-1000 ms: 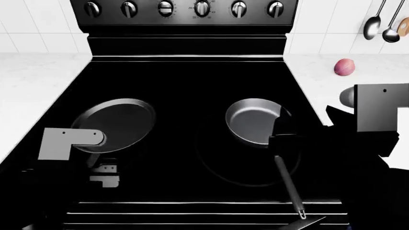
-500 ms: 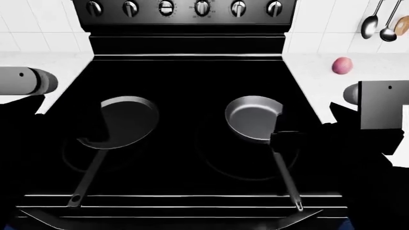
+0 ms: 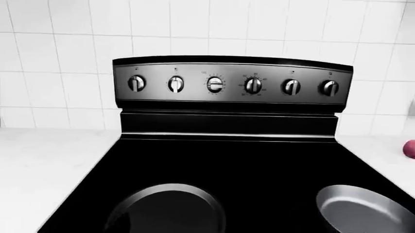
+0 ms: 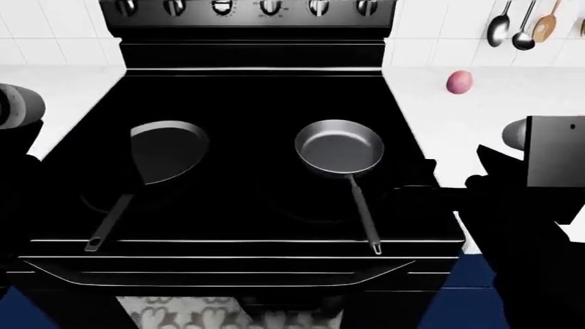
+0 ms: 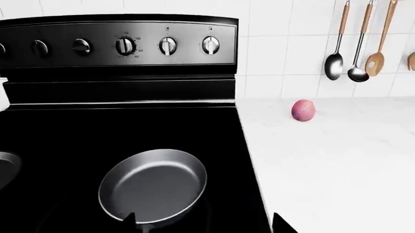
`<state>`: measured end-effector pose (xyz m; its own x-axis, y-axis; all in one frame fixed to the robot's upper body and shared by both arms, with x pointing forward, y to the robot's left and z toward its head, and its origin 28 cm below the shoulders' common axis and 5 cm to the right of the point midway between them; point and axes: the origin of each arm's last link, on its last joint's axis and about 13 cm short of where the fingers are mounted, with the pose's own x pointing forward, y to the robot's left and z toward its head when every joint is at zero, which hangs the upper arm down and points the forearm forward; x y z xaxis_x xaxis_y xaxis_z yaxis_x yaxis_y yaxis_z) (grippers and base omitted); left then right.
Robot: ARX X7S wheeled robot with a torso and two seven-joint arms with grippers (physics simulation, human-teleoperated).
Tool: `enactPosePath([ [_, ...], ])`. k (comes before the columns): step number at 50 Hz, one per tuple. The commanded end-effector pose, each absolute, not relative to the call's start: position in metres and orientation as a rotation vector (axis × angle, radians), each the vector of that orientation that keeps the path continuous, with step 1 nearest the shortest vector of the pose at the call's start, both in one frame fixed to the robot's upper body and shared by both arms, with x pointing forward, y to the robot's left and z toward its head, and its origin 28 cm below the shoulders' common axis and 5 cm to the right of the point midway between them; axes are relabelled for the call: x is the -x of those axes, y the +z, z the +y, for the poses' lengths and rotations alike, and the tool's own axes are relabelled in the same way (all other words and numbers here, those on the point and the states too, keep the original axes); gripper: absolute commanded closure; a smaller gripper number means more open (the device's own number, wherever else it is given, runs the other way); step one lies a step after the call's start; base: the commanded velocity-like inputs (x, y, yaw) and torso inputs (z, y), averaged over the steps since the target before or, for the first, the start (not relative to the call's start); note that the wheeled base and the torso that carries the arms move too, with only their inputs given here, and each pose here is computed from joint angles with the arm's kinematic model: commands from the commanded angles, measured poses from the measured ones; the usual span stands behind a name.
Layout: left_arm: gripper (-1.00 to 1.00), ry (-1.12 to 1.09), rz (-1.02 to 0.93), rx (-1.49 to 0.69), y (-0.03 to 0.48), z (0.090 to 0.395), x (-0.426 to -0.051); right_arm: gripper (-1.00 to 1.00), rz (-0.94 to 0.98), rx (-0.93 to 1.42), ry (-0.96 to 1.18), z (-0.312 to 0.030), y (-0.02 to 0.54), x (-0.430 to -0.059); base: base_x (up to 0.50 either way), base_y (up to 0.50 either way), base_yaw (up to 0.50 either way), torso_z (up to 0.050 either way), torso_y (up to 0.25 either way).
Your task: Place both pans onto different burners. Then place the onion and the sushi on different pans.
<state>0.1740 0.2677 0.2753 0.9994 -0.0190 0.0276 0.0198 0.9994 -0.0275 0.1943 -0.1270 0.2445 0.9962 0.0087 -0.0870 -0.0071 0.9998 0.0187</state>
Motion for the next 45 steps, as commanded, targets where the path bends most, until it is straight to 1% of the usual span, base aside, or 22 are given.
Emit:
enactPosePath([
  [1, -1.0, -0.021, -0.037, 0.033, 0.2755, 0.2672, -0.1731, -1.0, 0.077, -0.035, 0.008, -0.1285, 0.2436, -0.1934, 0.0, -0.5, 0.0, 0.0, 0.0],
  [30, -1.0, -0.029, -0.044, 0.064, 0.2731, 0.2685, -0.1698, -1.0, 0.056, -0.042, 0.014, -0.129, 0.2479, -0.1861, 0.0, -0.5, 0.0, 0.0, 0.0],
  [45, -1.0, -0.031, -0.039, 0.072, 0.2697, 0.2664, -0.1738, -1.0, 0.06, -0.054, 0.01, -0.1312, 0.2456, -0.1889, 0.0, -0.5, 0.0, 0.0, 0.0],
])
